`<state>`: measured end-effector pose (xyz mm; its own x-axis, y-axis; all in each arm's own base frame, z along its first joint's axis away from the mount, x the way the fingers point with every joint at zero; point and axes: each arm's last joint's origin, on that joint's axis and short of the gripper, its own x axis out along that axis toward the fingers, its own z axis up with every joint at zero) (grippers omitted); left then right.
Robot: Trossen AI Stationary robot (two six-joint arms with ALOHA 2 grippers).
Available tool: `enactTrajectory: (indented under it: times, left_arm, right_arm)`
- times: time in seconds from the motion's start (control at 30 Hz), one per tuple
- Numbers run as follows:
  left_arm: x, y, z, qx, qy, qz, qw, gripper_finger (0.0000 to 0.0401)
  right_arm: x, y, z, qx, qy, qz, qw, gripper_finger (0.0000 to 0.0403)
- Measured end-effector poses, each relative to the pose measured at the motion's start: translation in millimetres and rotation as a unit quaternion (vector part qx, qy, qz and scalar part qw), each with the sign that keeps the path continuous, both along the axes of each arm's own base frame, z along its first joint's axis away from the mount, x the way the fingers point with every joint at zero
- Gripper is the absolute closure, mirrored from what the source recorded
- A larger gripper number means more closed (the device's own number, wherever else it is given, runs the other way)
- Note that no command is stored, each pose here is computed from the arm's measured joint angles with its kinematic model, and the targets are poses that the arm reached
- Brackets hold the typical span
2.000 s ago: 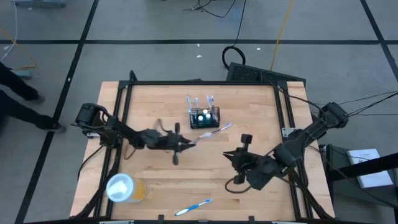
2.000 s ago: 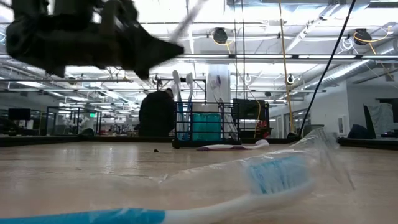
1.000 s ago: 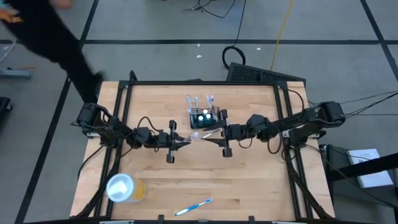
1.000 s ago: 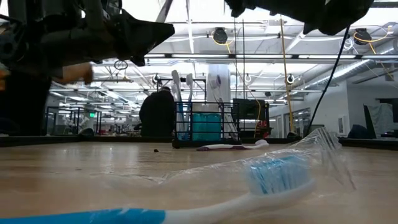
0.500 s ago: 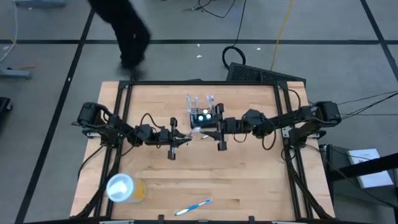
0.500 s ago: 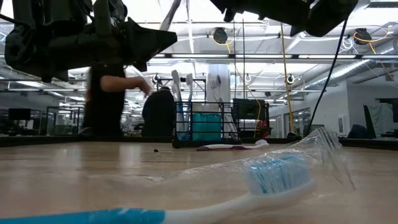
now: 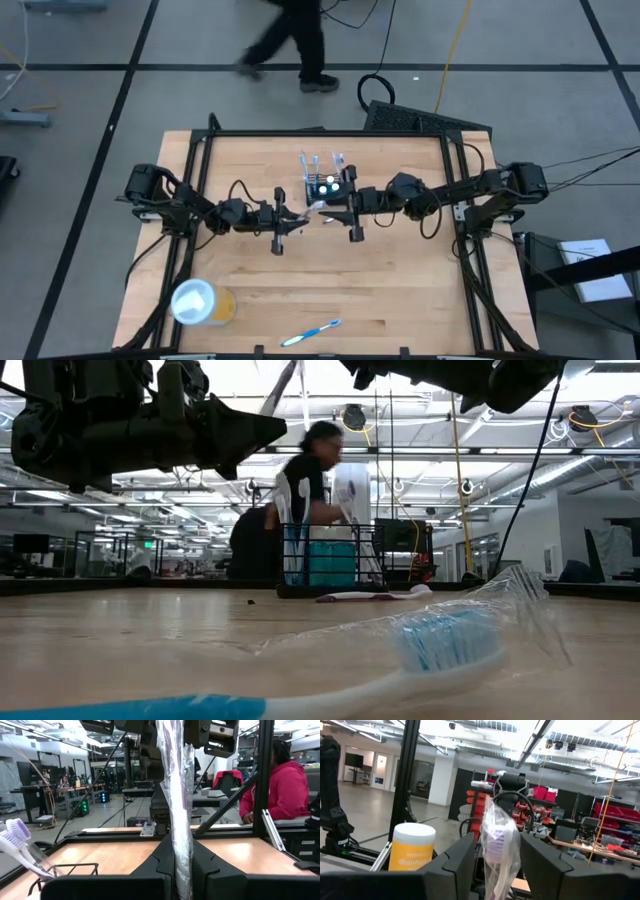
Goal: Pick & Place toothbrushing station
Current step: Put the purple toothbrush into the black organizer
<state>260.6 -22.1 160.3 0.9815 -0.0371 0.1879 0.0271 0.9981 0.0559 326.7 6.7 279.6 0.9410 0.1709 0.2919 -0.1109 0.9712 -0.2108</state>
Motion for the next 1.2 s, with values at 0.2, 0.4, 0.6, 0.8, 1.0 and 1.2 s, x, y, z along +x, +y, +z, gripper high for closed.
enactTrajectory:
  times: [0.2,0.4,0.6,0.8,1.0,1.2]
  left_arm:
    - [0.5,-0.2,0.5,-0.001,-0.001,-0.001,1.000,0.0384]
    - [3.0,-0.4,1.9,-0.003,-0.001,-0.001,1.000,0.0384]
    - [7.6,-0.8,2.9,-0.004,0.006,-0.001,1.000,0.0384]
    - [8.0,-0.9,2.6,-0.004,0.008,-0.001,1.000,0.0384]
    - [8.0,-0.9,2.6,-0.005,0.009,-0.003,1.000,0.0384]
    - [8.0,-0.8,2.6,0.002,0.008,-0.002,1.000,0.0384]
  right_arm:
    - [-0.1,0.0,0.3,0.002,-0.001,0.000,1.000,0.0262]
    - [-0.1,-0.1,0.4,0.003,-0.001,-0.001,1.000,0.0270]
    - [-0.1,-1.8,0.4,0.008,-0.001,-0.002,1.000,0.0271]
    - [-0.1,-1.9,0.4,0.010,0.000,-0.001,1.000,0.0308]
    - [0.0,-3.6,-0.1,-0.003,0.001,0.002,1.000,0.0387]
    - [0.0,-6.1,-0.2,-0.004,0.001,-0.001,1.000,0.0387]
